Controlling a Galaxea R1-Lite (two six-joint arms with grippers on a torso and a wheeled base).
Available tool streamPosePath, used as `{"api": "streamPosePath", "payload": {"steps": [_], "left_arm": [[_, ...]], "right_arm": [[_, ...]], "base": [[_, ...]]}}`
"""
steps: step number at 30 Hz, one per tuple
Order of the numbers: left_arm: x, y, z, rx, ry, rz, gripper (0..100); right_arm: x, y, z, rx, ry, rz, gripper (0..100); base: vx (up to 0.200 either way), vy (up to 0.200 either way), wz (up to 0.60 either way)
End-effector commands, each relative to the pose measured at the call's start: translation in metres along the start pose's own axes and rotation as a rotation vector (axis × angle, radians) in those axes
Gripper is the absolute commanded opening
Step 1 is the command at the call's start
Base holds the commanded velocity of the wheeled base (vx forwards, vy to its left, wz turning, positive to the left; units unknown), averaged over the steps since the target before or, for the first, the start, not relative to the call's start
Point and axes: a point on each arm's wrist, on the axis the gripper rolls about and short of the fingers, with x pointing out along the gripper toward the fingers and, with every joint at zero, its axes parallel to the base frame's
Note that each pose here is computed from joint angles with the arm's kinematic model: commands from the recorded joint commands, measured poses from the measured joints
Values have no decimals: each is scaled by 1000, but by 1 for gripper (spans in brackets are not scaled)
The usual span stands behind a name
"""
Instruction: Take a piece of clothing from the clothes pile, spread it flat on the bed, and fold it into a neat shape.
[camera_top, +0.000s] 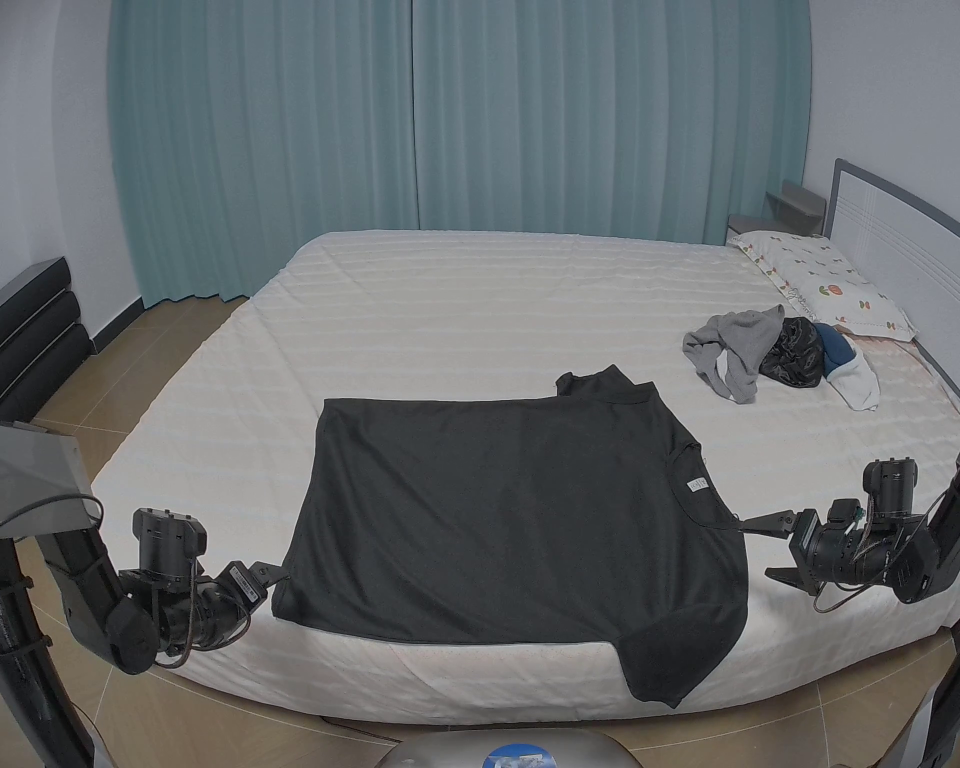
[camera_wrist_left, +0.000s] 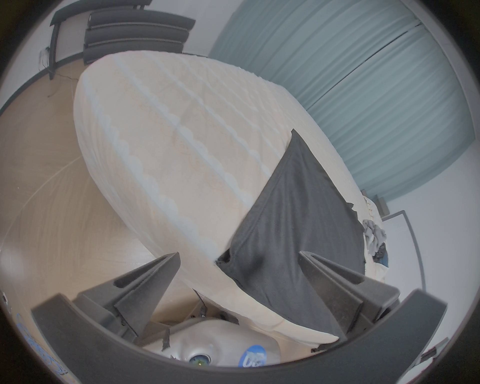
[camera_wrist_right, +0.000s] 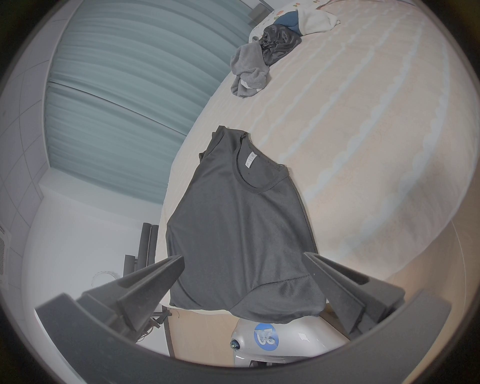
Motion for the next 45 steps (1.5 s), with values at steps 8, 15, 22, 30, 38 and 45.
{"api": "streamPosePath", "payload": {"steps": [8, 15, 22, 30, 38, 45], "left_arm": [[46, -11, -31, 97, -59, 80, 100], [54, -21, -27, 50, -87, 45, 100], [49, -15, -29, 25, -85, 70, 0], [34, -13, -28, 0, -119, 87, 0], [31, -9, -32, 5, -108, 104, 0], [29, -6, -33, -1, -108, 105, 0]], "right_arm": [[0, -4, -3, 13, 13, -7, 100], [0, -4, -2, 25, 11, -4, 100], [0, -2, 0, 26, -14, 15, 100], [3, -5, -1, 25, -13, 6, 100], [4, -9, -3, 17, -14, -10, 100], [19, -22, -10, -43, 6, -96, 100]], "base": [[0, 0, 0], [0, 0, 0], [0, 0, 0], [0, 0, 0], [0, 0, 0], [0, 0, 0]]}}
